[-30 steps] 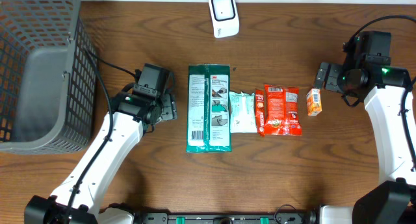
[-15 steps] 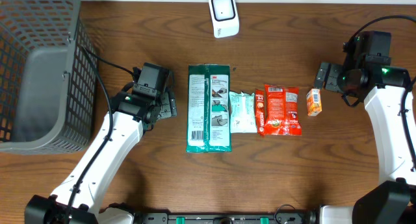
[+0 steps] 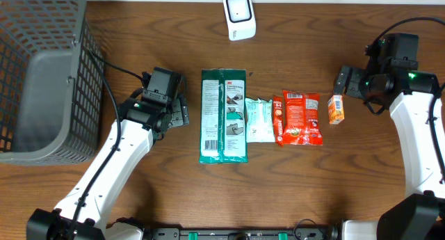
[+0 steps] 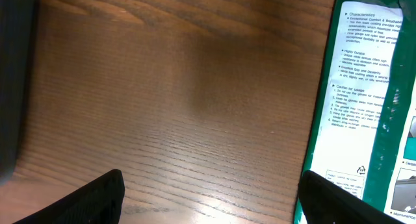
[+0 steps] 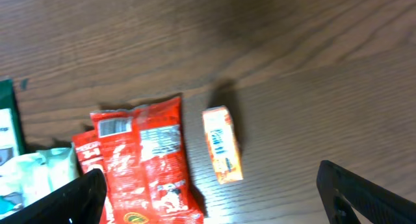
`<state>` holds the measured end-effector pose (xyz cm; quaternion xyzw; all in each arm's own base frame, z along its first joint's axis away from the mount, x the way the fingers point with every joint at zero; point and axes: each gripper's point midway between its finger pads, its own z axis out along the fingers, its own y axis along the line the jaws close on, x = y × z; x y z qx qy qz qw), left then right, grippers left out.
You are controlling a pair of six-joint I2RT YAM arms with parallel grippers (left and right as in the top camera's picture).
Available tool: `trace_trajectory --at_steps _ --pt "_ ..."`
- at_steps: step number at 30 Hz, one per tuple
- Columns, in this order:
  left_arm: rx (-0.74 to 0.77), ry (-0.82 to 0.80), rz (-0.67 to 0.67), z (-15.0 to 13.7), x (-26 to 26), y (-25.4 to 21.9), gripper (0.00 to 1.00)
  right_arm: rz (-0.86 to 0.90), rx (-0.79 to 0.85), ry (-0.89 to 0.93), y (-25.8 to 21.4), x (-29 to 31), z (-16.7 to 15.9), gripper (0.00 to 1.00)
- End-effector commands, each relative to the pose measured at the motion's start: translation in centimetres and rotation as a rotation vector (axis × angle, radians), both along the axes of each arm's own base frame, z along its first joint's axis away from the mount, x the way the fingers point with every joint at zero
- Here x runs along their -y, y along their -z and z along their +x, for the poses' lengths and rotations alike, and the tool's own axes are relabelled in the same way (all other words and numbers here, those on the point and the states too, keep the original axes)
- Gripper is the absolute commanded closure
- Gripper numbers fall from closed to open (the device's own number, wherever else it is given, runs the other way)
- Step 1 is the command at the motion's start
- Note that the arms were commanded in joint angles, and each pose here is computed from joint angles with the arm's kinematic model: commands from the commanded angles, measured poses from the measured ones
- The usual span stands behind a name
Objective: Scan the item barcode
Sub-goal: 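Release the gloves packet and hold the left gripper beside it, then move the right gripper left over the red Nescafe stick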
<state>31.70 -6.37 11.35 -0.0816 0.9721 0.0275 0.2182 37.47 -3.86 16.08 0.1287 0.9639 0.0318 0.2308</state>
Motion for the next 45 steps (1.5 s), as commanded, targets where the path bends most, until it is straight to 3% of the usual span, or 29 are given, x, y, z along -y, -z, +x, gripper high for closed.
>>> trace_trajectory --at_steps 1,10,11,13,14,16,26,35,45 --pt "-0.009 -0.011 0.018 -0.1 -0.4 0.3 0.13 0.118 0.026 -0.039 -0.7 -1.9 0.3 0.01" --pt "-0.009 -0.011 0.018 -0.1 -0.4 0.3 0.14 0.247 0.047 -0.108 -1.4 -4.4 0.4 0.01" --pt "-0.009 -0.011 0.018 -0.1 -0.4 0.3 0.14 0.260 0.044 -0.114 -1.4 -4.6 0.4 0.06" --pt "-0.009 -0.011 0.017 -0.1 -0.4 0.3 0.14 0.265 0.031 -0.120 -1.3 -4.9 0.1 0.34" --pt "-0.009 -0.011 0.017 -0.1 -0.4 0.3 0.14 0.268 0.015 -0.126 -1.1 -5.3 -0.3 0.64" --pt "-0.009 -0.011 0.017 -0.1 -0.4 0.3 0.13 0.271 -0.013 -0.140 -0.8 -5.9 -0.9 0.99" --pt "-0.015 -0.010 0.014 -0.2 -0.4 0.4 0.14 0.274 -0.166 -0.210 0.4 -8.0 -4.4 0.98" --pt "-0.031 -0.008 0.017 -0.6 -0.4 0.5 0.13 0.265 -0.189 -0.335 0.4 -13.8 -5.4 0.82" --pt "-0.019 -0.039 0.001 -0.4 -0.4 0.5 0.13 0.039 -0.104 -0.327 0.6 -17.3 -4.5 0.77"
